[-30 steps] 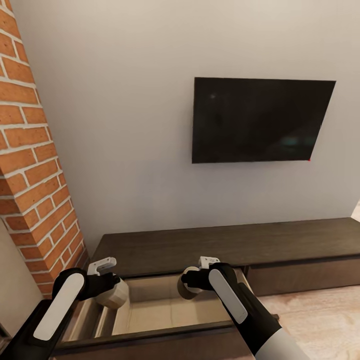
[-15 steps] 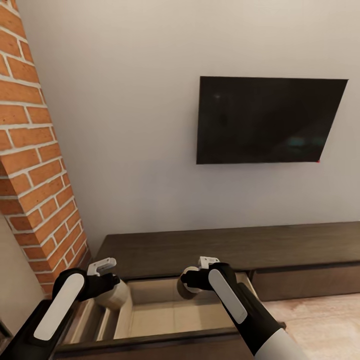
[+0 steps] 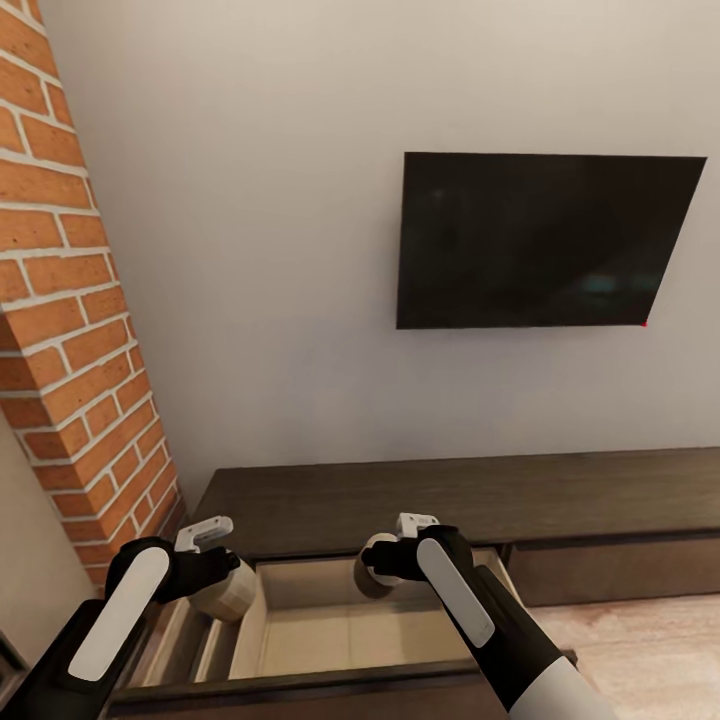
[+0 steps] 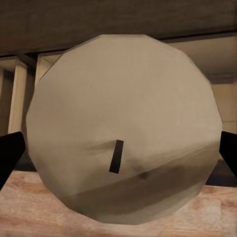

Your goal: Place each of the two pumpkins and all three candles from the living room inside a cabinet in the living room (use any cabinet), then make sure every cabinet is closed, and position the cauldron so it is next to a table in the living room.

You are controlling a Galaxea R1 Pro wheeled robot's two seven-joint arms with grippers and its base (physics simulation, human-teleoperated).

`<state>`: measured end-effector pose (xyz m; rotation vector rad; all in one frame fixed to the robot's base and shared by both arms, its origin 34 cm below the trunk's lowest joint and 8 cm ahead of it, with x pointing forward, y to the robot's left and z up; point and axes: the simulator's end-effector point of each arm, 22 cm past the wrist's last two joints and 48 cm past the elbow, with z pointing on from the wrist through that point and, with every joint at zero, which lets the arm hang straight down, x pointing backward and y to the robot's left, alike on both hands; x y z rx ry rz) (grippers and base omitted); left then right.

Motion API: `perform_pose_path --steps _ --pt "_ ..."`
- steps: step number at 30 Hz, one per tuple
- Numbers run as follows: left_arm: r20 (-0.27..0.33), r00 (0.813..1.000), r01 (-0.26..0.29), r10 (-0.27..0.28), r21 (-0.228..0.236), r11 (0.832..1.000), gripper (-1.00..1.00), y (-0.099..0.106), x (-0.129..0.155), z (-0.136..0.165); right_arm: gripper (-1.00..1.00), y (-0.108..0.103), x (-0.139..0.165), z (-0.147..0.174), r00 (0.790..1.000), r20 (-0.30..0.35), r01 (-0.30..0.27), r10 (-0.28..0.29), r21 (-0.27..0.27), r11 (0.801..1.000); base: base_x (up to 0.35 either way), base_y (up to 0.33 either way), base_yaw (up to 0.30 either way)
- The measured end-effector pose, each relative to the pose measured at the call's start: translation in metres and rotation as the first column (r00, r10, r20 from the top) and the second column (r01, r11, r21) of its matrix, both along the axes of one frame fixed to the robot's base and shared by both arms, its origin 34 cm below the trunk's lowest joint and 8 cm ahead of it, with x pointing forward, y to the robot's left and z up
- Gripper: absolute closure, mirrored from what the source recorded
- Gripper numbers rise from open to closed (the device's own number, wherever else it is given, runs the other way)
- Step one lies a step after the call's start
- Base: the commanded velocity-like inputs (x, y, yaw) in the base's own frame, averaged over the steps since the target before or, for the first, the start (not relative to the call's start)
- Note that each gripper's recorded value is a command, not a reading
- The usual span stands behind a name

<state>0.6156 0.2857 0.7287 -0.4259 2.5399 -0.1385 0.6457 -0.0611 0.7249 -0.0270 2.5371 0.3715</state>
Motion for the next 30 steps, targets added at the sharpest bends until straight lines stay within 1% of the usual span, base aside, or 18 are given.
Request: perform_pose_path --steps 5,7,9,11,13,15,16,18,19,20,22,27,30 --pt "-0.001 1.0 0.003 -0.003 -0.002 1.0 1.0 -0.002 0.0 0.0 1.0 0.001 0.0 0.0 1.0 0.0 0.0 0.0 0.002 1.0 0.013 -0.014 0.0" --pt "-0.002 1.0 0.006 -0.006 -0.007 1.0 1.0 -0.008 0.0 -0.001 1.0 0.001 0.0 0.0 1.0 0.001 -0.001 0.001 0.003 1.0 0.002 -0.002 0.0" --pt "-0.005 1.0 0.016 -0.016 -0.019 1.0 1.0 -0.02 -0.001 -0.003 1.0 0.001 0.0 0.0 1.0 0.001 0.0 0.0 0.003 1.0 0.001 -0.001 0.0" --pt "-0.023 0.999 0.028 -0.029 -0.022 0.999 1.0 -0.03 -0.004 -0.009 1.0 0.001 0.0 0.0 1.0 -0.001 0.0 0.0 0.0 1.0 0.0 0.0 0.0" --pt "-0.044 0.998 0.038 -0.039 -0.035 0.999 1.0 -0.044 -0.007 -0.018 1.0 0.001 -0.001 -0.002 1.0 -0.005 0.0 0.0 -0.004 1.0 0.0 0.0 0.0" --pt "-0.052 0.997 0.046 -0.049 -0.049 0.998 1.0 -0.059 -0.008 -0.021 1.0 0.007 -0.004 -0.003 1.0 -0.011 -0.008 0.008 -0.002 1.0 0.0 0.0 0.0" --pt "-0.055 0.997 0.049 -0.051 -0.044 0.998 1.0 -0.064 -0.009 -0.022 1.0 0.011 -0.005 -0.003 1.0 -0.012 -0.014 0.014 -0.002 1.0 0.0 0.0 0.0" --pt "-0.072 0.996 0.054 -0.056 -0.021 0.998 1.0 -0.072 -0.011 -0.03 1.0 0.019 -0.01 -0.006 0.999 -0.014 -0.033 0.033 -0.017 0.999 0.0 0.0 0.0" --pt "-0.075 0.996 0.053 -0.054 -0.019 0.998 1.0 -0.074 -0.012 -0.031 1.0 0.02 -0.01 -0.006 0.999 -0.013 -0.035 0.035 -0.021 0.999 0.0 0.0 0.0" --pt "-0.087 0.995 0.056 -0.055 0.002 0.998 1.0 -0.075 -0.013 -0.036 1.0 0.02 -0.013 -0.011 0.999 -0.02 -0.042 0.041 -0.045 0.998 0.0 0.0 0.0" --pt "-0.087 0.995 0.052 -0.051 0.016 0.999 1.0 -0.079 -0.013 -0.038 1.0 0.027 -0.019 -0.017 0.998 -0.036 -0.047 0.045 -0.056 0.997 0.0 0.0 0.0" --pt "-0.08 0.997 0.023 -0.021 0.027 0.999 1.0 -0.081 -0.011 -0.045 1.0 0.057 -0.033 -0.025 0.995 -0.076 -0.069 0.066 -0.038 0.997 0.0 0.0 0.0" --pt "-0.07 0.997 0.026 -0.023 0.03 0.999 1.0 -0.088 -0.01 -0.048 1.0 0.061 -0.037 -0.031 0.993 -0.092 -0.074 0.07 -0.045 0.996 0.0 0.0 0.0"
